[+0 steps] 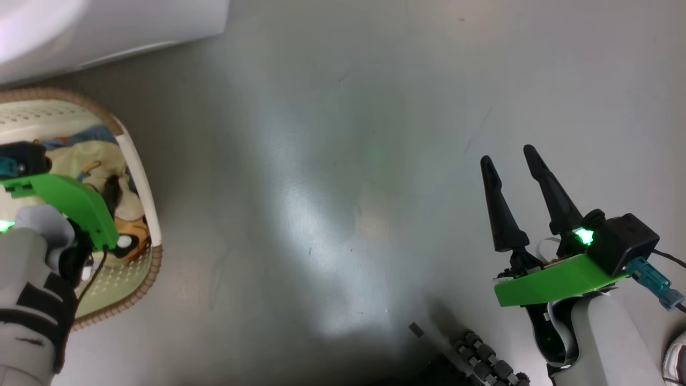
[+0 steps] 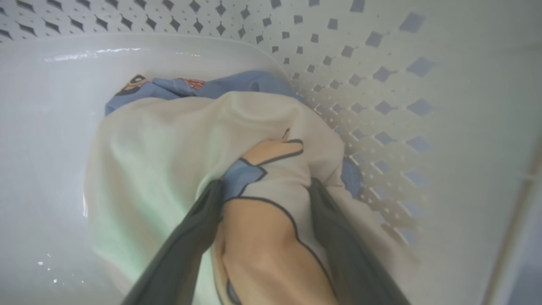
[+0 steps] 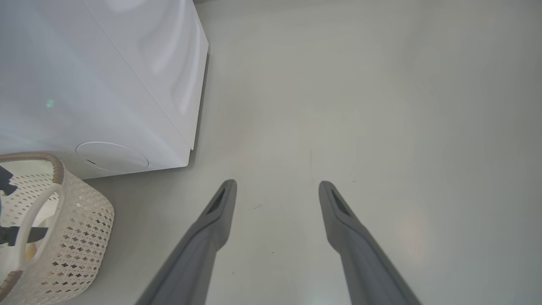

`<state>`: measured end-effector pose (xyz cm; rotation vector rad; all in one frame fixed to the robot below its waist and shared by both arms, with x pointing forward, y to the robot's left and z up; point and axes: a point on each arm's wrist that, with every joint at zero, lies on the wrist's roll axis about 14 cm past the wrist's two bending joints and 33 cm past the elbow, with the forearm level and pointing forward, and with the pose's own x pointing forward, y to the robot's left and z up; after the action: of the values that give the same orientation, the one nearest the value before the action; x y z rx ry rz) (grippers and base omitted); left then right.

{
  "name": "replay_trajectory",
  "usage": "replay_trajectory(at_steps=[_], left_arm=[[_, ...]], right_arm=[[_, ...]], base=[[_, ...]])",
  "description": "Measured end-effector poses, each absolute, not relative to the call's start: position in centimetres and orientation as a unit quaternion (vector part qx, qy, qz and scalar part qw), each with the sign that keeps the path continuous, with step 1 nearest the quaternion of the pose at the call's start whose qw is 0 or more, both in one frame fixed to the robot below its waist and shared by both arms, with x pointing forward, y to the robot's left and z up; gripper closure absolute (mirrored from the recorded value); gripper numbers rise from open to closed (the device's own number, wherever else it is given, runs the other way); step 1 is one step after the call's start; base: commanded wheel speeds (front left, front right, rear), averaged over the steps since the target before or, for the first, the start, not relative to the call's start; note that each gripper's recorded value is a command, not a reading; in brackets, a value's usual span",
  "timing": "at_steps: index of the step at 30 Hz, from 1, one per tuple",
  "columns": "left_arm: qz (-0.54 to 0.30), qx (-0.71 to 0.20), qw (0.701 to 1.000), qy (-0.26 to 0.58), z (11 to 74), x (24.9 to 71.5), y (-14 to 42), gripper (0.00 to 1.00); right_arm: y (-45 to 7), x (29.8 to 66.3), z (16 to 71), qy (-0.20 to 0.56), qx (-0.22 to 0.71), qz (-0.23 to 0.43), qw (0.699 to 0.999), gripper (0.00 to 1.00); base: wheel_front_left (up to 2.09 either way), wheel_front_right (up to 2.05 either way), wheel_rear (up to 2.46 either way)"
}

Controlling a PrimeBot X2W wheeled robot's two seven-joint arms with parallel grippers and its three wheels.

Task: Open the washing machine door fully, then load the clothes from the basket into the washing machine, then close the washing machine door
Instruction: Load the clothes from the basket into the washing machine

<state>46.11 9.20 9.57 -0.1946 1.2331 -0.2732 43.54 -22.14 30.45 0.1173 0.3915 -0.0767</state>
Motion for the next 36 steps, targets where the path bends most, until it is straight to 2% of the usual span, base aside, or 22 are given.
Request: replay_trajectory(at_steps=[9,10,11,21,29,36], left_arm=[[-0.109,-0.089,0.787,0.6,8.7,45.1,9.9,0.0],[-0.109,-0.089,0.787,0.6,8.7,45.1,9.9,0.52],[-0.109,-0.088,0.784,0.604,8.6,44.9,9.9,1.0],[-0.108,-0.088,0.782,0.607,9.2,44.9,10.1,1.0],[-0.076,-0.116,0.809,0.571,11.8,45.0,11.4,1.0],[-0.082,-0.094,0.832,0.54,15.1,43.7,12.7,1.0]], right_arm=[[-21.5,43.7,29.3,0.203,0.06,-0.03,0.977,0.0],[-21.5,43.7,29.3,0.203,0.06,-0.03,0.977,0.0],[-21.5,43.7,29.3,0.204,0.061,-0.03,0.977,0.0],[-21.2,44.0,29.9,0.196,0.063,-0.026,0.978,0.0],[-20.5,45.3,32.3,0.164,0.073,-0.014,0.984,0.0],[-20.0,45.3,35.1,0.137,0.078,-0.006,0.987,0.0]], base=[[0.0,0.0,0.0],[0.0,0.0,0.0],[0.0,0.0,0.0],[0.0,0.0,0.0],[0.0,0.0,0.0],[0.0,0.0,0.0]])
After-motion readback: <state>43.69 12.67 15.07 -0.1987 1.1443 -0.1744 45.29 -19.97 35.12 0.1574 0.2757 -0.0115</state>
